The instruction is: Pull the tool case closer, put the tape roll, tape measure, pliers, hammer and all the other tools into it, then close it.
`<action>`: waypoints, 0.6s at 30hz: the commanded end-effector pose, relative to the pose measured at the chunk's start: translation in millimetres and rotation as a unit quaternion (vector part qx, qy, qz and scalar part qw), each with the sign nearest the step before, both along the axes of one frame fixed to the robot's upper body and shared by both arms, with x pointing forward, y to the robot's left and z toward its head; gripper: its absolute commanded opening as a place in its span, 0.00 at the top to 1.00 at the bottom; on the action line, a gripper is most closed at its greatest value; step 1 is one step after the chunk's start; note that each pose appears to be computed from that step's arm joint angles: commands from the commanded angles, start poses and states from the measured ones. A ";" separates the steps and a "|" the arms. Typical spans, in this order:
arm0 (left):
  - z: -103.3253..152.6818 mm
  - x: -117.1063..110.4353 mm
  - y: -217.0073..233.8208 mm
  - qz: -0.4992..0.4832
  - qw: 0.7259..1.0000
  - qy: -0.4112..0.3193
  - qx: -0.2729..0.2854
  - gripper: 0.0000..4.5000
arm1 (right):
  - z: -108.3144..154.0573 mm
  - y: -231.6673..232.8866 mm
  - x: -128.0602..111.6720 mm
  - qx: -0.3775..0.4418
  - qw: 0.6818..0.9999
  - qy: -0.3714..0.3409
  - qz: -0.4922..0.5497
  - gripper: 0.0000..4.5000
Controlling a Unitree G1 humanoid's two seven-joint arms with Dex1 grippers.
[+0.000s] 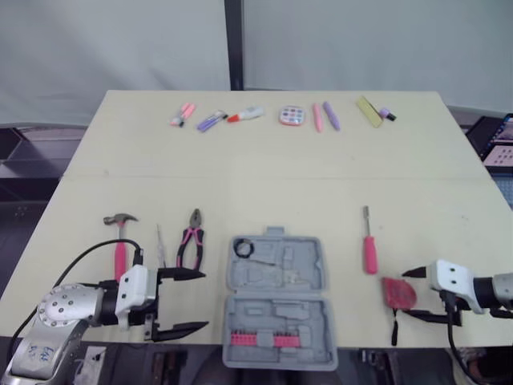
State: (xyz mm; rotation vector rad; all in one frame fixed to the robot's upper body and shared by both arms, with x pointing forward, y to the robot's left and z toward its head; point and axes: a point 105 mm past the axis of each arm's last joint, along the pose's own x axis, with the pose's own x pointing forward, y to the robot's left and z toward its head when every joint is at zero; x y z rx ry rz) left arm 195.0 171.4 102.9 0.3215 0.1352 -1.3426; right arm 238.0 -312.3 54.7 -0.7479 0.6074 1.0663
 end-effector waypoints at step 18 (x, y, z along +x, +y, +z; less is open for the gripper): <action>6.0 -4.9 -5.6 -0.027 1.000 -0.010 0.001 0.00 | 1.3 -4.5 3.0 -0.009 1.000 -0.009 -0.020 0.34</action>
